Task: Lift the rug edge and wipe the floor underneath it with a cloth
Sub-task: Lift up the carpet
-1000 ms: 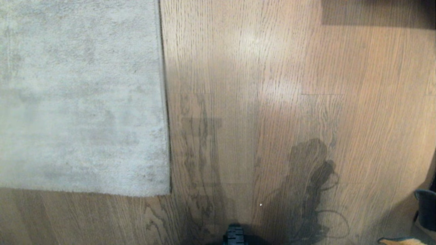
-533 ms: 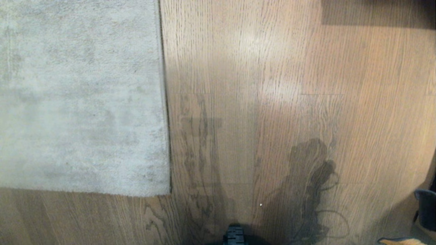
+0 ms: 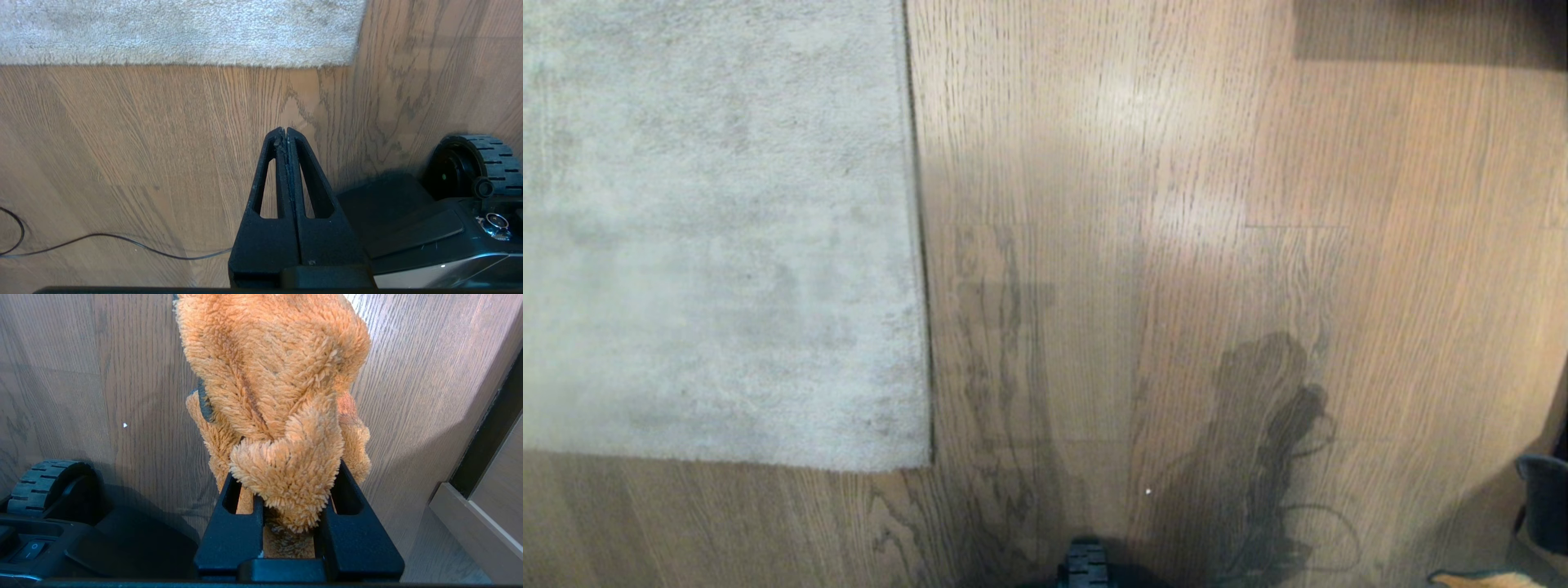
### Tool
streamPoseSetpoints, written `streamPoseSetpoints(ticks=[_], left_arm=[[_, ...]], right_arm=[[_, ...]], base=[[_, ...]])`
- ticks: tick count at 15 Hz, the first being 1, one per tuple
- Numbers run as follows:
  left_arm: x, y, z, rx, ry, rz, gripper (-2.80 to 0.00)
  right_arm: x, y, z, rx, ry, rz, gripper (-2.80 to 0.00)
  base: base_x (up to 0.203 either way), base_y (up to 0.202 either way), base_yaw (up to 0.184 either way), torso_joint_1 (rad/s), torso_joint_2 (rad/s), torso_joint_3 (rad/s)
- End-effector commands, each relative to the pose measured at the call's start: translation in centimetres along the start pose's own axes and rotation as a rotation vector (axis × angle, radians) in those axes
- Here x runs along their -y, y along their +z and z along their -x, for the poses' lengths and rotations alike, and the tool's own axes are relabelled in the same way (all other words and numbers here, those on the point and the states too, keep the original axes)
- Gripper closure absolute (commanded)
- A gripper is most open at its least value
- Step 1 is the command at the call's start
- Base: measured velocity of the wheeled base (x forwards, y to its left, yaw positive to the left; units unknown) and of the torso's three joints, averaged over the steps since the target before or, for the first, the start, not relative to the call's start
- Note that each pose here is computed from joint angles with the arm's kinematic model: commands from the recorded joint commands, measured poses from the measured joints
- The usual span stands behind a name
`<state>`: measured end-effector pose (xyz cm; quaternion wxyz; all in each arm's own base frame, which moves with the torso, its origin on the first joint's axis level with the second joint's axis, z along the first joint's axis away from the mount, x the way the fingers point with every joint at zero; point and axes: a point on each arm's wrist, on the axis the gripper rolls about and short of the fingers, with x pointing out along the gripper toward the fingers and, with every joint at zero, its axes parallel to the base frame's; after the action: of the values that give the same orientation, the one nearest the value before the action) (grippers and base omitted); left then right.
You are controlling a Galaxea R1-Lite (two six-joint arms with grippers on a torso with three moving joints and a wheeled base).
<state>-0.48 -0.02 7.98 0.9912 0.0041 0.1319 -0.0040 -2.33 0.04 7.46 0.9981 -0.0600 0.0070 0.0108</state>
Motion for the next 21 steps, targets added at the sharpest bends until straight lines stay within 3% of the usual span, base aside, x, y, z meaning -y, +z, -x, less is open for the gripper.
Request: streamPoseSetpoints(ticks=[1, 6, 10, 13, 21], left_arm=[[0.0, 0.0, 0.0, 0.001, 0.001, 0.0, 0.0], [0.0, 0.0, 0.3, 0.036, 0.002, 0.0, 0.0], [-0.1, 6.3, 1.0, 0.099, 0.02, 0.002, 0.0], [-0.1, 8.2, -0.5, 0.016, 0.024, 0.001, 0.0], [-0.1, 8.8, -3.9, -0.184, 0.007, -0.004, 0.0]], right_arm=[[0.0, 0.0, 0.0, -0.002, 0.001, 0.001, 0.0], [0.0, 0.0, 0.0, -0.002, 0.001, 0.001, 0.0], [0.0, 0.0, 0.0, -0.002, 0.001, 0.002, 0.0], [0.0, 0.0, 0.0, -0.002, 0.001, 0.001, 0.0], [0.0, 0.0, 0.0, -0.002, 0.001, 0.001, 0.0]], base=[[0.0, 0.0, 0.0, 0.0, 0.0, 0.0], [0.0, 0.0, 0.0, 0.0, 0.0, 0.0], [0.0, 0.0, 0.0, 0.0, 0.0, 0.0], [0.0, 0.0, 0.0, 0.0, 0.0, 0.0], [0.0, 0.0, 0.0, 0.0, 0.0, 0.0]])
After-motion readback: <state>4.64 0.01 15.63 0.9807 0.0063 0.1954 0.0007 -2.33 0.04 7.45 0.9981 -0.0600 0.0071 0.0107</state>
